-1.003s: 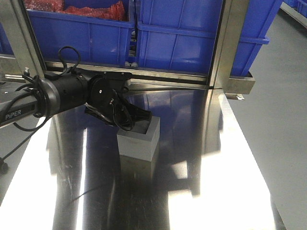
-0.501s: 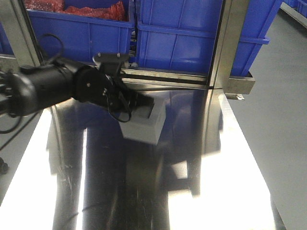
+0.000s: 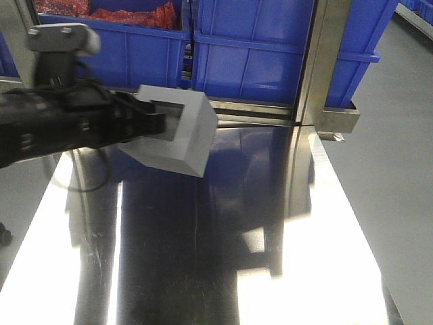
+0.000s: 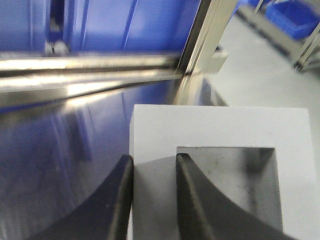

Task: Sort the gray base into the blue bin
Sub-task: 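Raise the held gray block toward the robot with the left gripper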

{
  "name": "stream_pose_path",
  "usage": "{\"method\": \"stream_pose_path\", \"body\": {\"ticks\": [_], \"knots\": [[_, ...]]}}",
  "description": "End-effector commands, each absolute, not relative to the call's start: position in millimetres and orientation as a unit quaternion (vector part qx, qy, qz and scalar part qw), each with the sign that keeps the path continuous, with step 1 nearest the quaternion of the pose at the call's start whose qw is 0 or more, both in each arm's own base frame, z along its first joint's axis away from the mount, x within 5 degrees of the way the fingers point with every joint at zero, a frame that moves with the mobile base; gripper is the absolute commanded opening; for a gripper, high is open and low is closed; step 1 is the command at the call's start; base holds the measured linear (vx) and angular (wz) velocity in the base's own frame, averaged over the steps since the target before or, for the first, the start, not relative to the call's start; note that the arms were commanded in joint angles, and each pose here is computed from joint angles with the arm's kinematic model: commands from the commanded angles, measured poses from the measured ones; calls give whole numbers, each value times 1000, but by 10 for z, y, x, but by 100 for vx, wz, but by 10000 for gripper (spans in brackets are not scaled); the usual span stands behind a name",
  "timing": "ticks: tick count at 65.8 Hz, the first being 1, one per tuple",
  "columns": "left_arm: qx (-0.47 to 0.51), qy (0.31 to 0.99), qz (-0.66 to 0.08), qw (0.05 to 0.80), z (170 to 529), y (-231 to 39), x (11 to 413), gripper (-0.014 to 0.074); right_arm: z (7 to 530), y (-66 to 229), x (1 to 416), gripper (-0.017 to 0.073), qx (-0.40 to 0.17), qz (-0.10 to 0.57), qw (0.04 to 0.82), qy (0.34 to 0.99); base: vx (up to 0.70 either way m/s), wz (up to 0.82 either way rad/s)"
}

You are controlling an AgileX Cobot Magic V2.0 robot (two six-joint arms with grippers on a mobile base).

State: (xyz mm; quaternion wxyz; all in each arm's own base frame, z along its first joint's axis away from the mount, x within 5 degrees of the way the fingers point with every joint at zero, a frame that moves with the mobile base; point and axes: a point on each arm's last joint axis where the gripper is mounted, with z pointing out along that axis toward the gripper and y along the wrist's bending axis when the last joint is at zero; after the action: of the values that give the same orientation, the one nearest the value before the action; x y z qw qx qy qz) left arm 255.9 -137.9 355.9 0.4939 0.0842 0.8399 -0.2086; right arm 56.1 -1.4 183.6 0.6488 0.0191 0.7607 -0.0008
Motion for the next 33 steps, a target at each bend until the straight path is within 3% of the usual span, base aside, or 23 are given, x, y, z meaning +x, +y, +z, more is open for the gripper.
{"method": "stream_pose_path", "body": {"ticks": [1,33], "knots": [[86,778,-236,575,3900,-1232,2279,-6,1887,-17,581,-5,14,-8,669,743,0,0],[89,698,-255,663,3736,-659,1223,-6,1887,-17,581,-5,14,-8,669,743,0,0]]}}
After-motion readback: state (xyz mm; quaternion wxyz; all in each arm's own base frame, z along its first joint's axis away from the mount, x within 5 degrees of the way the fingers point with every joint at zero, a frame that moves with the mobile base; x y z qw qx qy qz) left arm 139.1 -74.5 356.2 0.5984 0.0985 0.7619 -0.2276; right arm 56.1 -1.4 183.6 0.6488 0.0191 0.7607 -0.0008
